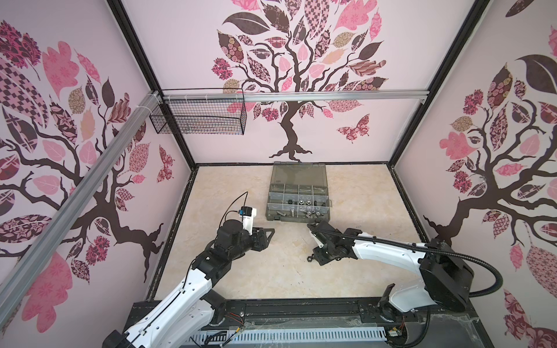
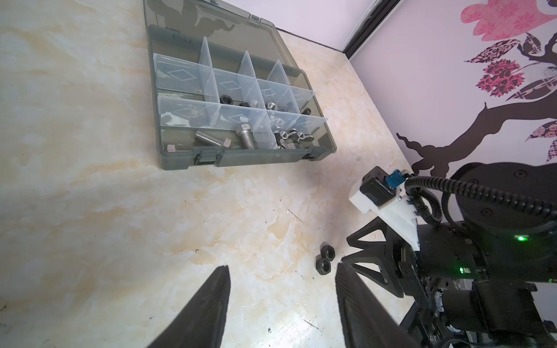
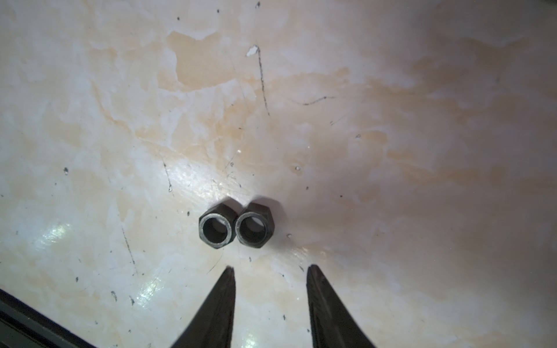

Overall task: Sort the screws and nuts into containers
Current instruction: 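Lower the right gripper and grasp one of the two dark nuts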

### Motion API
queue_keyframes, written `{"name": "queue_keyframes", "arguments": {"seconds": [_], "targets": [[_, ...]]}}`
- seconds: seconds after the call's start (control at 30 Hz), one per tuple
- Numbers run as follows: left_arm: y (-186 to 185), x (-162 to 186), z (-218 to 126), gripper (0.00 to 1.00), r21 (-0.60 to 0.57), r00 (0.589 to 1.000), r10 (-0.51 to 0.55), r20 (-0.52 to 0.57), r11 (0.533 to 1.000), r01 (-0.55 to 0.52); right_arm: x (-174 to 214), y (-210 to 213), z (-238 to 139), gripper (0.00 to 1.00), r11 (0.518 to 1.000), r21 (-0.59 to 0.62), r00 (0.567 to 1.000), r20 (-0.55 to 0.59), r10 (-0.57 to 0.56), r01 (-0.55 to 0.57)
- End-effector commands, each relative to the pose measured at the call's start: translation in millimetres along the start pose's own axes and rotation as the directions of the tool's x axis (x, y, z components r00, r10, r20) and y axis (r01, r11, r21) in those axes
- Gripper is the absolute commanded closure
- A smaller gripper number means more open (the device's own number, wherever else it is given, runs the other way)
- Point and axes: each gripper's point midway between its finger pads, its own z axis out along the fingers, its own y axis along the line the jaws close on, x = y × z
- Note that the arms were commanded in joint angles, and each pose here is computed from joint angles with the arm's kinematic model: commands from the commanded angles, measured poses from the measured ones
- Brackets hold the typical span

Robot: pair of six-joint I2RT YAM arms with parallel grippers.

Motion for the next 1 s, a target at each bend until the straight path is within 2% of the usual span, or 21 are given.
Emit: {"name": "queue_keyframes", "arguments": {"seconds": [0.0, 0.7, 0.97], "targets": [[1, 4, 2, 0.41, 0.012, 1.0, -0.009, -0.002, 1.0, 0.009, 7, 1, 7, 0.58, 1.0, 0.021, 0.999, -0.038, 0.003, -0.002], [3, 6, 1, 0.41, 0.006, 1.0, -0.021, -0.002, 1.0, 0.021, -5, 8, 26, 0.59, 0.993, 0.1, 0.997, -0.055, -0.059, 0.065], [4, 6, 1, 0.41, -0.003, 1.0, -0.019, -0.007, 1.0, 0.019, -8, 8, 31, 0.64, 0.988, 0.127, 0.995, -0.062, -0.078, 0.086]]}}
